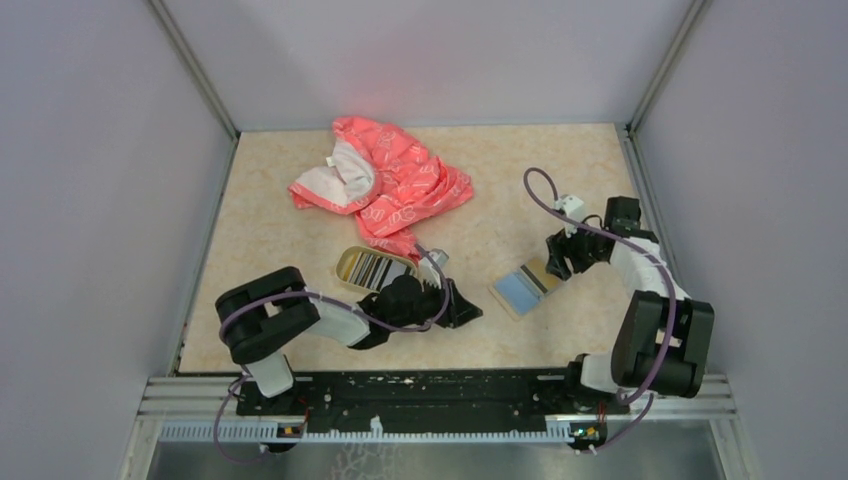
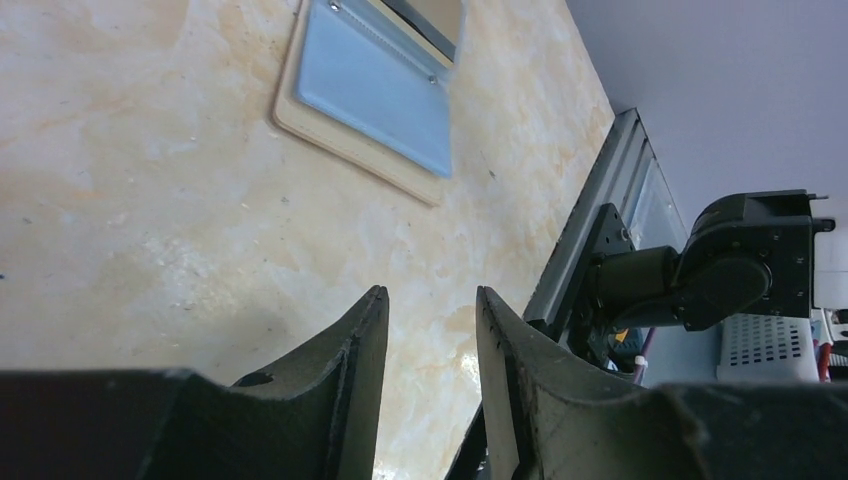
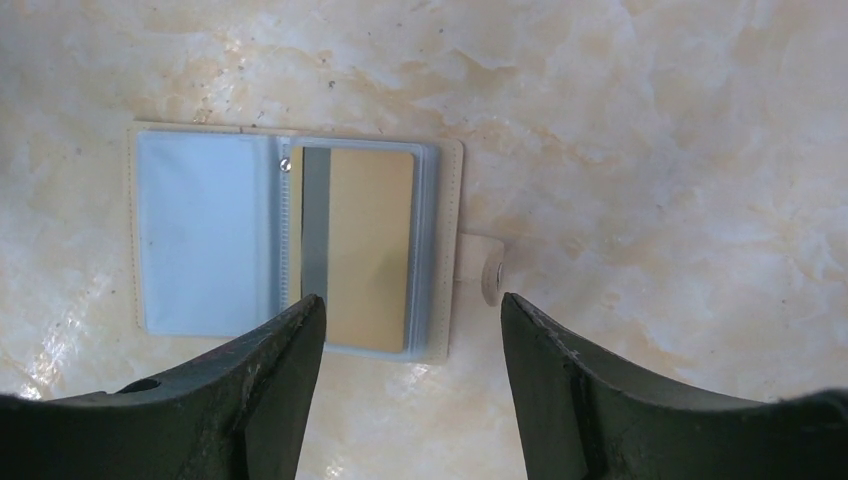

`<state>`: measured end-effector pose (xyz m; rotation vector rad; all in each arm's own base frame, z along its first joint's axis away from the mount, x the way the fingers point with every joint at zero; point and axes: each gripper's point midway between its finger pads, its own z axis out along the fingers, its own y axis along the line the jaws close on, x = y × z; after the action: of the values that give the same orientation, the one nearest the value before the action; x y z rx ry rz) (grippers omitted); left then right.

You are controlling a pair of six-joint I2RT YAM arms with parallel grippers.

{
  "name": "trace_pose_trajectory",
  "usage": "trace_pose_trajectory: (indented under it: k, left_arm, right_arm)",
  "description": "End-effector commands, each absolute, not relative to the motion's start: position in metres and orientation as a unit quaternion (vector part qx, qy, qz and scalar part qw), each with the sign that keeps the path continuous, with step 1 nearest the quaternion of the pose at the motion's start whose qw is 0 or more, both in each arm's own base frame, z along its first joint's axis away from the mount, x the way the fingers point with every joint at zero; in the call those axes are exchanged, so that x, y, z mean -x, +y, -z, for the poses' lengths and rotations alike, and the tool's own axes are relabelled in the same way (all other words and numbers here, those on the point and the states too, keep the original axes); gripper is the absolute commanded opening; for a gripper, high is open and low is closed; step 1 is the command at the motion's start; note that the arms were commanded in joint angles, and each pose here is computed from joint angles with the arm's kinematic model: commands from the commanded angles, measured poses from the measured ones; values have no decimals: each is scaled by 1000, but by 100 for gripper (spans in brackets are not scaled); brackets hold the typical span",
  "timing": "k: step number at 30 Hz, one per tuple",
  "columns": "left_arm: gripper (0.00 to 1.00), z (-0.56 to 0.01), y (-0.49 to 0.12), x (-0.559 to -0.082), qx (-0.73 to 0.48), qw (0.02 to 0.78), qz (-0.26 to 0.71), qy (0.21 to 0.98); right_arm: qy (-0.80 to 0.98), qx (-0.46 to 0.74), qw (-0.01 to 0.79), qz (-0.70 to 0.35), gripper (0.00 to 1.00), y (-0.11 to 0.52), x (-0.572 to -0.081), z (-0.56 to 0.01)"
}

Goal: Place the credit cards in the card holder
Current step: Close the card holder at the center of the board.

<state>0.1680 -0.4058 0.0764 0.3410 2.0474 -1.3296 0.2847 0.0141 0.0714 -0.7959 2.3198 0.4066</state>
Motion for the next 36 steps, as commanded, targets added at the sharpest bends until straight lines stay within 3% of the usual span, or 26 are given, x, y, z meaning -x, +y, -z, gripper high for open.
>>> trace_pose_trajectory:
  k: [1, 17, 23, 29, 36]
  left_arm:
    - [44, -90, -422, -168, -110, 351, 530, 764]
    - [48, -47, -442, -167, -33, 282, 538, 793]
    - [49, -37, -446, -170, -19, 275, 534, 799]
    - [52, -6, -447, -176, 3, 252, 481, 840]
    - [54, 7, -425, -178, 102, 237, 466, 846]
  right_arm:
    - [895, 277, 312, -160, 64, 10, -295, -64]
    - [912, 264, 245, -195, 56, 13, -279, -36]
    - [914, 262, 244, -192, 58, 11, -280, -36]
    - [913, 267, 213, -225, 46, 18, -270, -28]
    - [911, 276, 195, -236, 41, 26, -263, -25]
